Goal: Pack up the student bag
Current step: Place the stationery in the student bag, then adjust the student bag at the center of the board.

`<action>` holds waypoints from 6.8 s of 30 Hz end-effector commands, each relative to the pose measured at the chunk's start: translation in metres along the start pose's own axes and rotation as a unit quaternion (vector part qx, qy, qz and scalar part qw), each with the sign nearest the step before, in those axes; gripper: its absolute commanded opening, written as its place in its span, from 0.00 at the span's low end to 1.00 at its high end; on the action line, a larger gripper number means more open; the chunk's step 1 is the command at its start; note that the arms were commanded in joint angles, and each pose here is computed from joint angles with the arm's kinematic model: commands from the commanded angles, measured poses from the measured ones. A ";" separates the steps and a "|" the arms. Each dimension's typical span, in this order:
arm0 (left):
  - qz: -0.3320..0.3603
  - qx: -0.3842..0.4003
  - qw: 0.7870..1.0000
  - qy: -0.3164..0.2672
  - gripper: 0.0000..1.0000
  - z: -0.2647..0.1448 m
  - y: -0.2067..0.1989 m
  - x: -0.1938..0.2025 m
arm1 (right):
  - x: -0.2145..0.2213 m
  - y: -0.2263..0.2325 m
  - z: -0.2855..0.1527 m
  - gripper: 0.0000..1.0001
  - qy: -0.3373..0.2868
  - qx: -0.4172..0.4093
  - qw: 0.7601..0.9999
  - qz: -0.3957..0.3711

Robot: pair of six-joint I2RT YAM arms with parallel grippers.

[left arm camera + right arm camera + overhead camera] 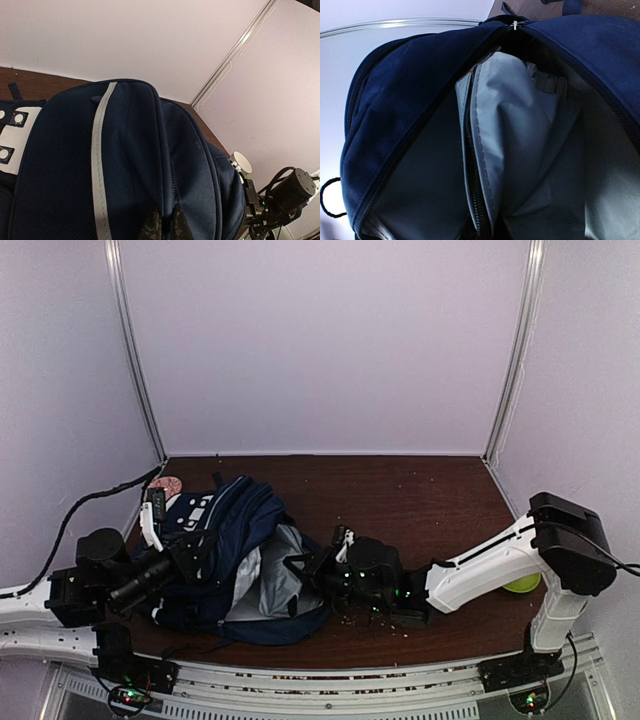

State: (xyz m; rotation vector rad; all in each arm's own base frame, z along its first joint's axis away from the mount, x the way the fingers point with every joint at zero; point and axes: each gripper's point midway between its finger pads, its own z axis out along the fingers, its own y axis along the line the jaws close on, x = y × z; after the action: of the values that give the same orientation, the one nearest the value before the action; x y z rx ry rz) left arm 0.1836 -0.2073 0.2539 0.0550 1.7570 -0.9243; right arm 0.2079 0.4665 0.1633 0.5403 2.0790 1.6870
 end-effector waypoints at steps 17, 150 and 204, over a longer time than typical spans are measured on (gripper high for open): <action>-0.067 0.100 0.990 -0.069 0.00 -0.015 -0.043 -0.049 | 0.002 -0.028 0.048 0.22 0.036 0.072 0.990 -0.116; -0.014 0.054 0.996 -0.064 0.00 -0.026 -0.040 -0.071 | -0.032 -0.004 -0.046 0.02 0.113 0.198 0.876 -0.425; -0.009 0.012 0.997 -0.077 0.00 -0.049 -0.014 -0.081 | 0.056 0.044 -0.028 0.00 0.222 0.016 0.895 -0.387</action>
State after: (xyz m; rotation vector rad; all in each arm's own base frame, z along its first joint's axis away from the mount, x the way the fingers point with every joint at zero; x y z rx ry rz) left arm 0.1686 -0.1838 0.2624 0.1509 1.8242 -0.8453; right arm 0.1391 0.5072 0.2306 -0.6279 2.1176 1.6017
